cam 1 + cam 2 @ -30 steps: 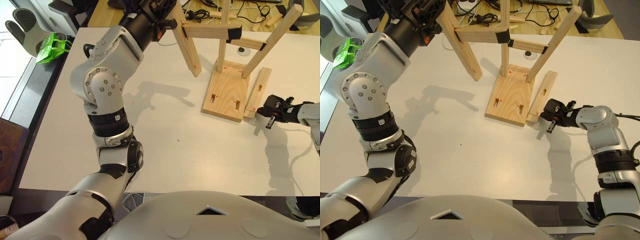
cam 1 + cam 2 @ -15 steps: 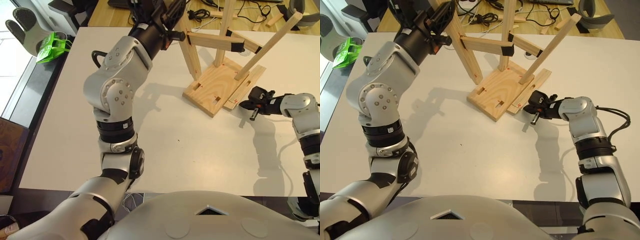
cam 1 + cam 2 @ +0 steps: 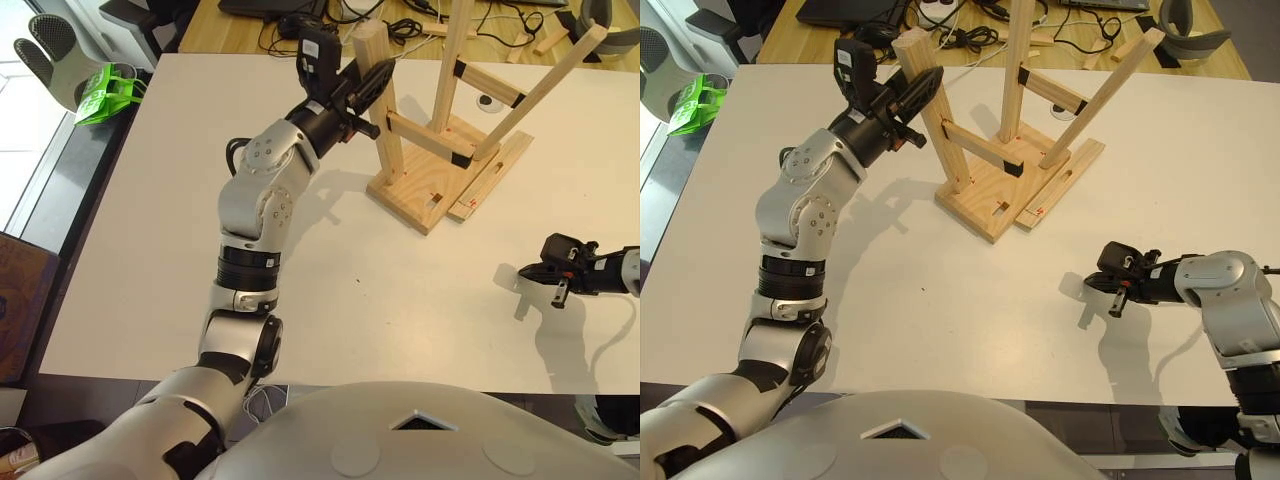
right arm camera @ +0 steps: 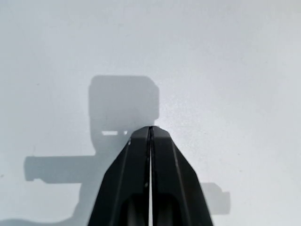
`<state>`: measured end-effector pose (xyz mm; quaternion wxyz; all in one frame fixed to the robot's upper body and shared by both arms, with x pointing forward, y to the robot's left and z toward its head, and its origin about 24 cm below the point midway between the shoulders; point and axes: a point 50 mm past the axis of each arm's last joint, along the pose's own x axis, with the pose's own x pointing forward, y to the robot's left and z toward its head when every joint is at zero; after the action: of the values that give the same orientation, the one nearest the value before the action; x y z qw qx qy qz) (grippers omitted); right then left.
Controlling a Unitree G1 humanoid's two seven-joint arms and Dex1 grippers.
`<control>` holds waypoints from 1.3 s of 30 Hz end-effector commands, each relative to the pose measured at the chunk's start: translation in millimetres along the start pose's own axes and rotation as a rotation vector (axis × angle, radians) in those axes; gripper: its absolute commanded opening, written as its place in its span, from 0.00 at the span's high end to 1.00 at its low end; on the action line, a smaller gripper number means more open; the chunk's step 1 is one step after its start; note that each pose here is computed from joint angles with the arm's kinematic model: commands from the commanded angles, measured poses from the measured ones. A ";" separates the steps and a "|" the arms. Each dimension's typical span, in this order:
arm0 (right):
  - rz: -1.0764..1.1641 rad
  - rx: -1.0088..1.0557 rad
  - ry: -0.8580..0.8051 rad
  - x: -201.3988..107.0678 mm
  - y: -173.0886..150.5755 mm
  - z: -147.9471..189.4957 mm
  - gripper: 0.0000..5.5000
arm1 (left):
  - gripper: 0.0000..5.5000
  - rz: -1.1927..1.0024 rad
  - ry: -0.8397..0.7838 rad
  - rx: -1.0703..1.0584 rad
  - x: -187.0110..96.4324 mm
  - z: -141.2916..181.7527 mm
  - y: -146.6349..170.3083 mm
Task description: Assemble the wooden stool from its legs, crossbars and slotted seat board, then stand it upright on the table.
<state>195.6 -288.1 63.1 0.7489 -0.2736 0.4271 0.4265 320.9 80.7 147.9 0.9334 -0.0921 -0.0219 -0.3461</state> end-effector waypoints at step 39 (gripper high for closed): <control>-0.072 0.036 -0.068 16.9 -6.1 5.0 1.00 | 0.82 0.071 -0.002 0.068 -0.1 -7.8 -14.6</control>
<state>212.1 -282.7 56.6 0.7872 -0.2729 0.3893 0.3928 311.5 68.9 148.2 0.9470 -0.0689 -0.0397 -0.3113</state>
